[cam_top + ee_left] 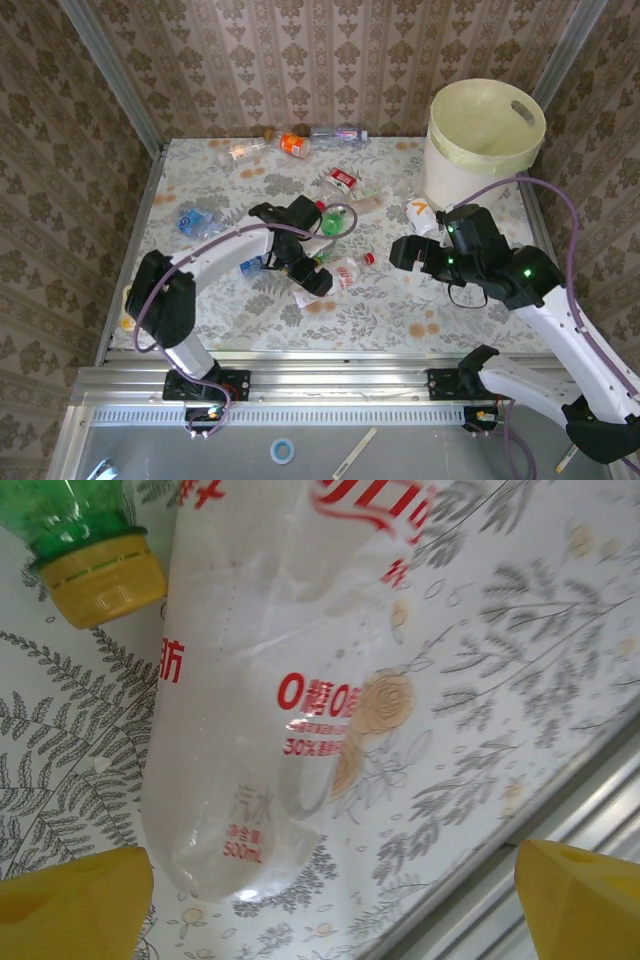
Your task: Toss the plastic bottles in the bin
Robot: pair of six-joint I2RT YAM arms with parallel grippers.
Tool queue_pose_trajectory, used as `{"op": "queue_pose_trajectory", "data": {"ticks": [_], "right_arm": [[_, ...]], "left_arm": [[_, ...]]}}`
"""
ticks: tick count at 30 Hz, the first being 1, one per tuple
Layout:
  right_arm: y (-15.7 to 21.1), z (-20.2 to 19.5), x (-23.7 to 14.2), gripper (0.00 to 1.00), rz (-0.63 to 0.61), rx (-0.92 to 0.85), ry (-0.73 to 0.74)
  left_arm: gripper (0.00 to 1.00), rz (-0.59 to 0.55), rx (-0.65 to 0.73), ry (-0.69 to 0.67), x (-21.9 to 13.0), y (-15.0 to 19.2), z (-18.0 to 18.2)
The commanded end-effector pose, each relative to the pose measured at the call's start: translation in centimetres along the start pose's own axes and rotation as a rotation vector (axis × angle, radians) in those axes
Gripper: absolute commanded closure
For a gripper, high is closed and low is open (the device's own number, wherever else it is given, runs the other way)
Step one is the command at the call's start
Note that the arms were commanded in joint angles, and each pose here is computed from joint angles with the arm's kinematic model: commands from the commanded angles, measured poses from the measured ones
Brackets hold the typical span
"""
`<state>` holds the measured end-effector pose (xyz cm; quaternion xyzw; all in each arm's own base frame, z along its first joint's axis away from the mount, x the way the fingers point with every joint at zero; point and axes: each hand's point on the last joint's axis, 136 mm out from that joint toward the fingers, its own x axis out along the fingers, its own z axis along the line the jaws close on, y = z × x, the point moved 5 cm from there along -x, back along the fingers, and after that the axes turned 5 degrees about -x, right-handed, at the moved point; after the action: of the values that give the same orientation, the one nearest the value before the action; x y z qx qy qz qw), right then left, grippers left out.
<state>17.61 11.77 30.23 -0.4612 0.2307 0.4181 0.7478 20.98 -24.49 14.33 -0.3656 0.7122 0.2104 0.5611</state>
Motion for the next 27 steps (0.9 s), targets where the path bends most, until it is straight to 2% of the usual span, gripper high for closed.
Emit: {"op": "queue_pose_trajectory", "data": {"ticks": [1,12,20,23,27], "right_arm": [[-0.2,0.2,0.0,0.0,-0.031,0.035,-0.009],[0.1,0.7,0.9,0.0,-0.003,0.017,-0.013],[0.2,0.4,1.1,0.0,0.002,0.008,0.007],[0.2,0.3,1.2,0.0,-0.001,0.005,0.014],[0.5,-0.1,1.2,0.0,-0.003,0.005,0.027]], "left_arm": [[0.08,0.081,0.084,-0.039,1.2,0.5,0.6],[0.08,0.161,0.163,-0.067,4.5,-0.4,1.9],[0.1,0.179,0.173,-0.025,6.3,-0.4,0.9],[0.14,0.204,0.18,-0.01,7.3,0.1,0.3],[0.33,0.194,0.165,0.026,7.8,0.5,-0.4]]}}
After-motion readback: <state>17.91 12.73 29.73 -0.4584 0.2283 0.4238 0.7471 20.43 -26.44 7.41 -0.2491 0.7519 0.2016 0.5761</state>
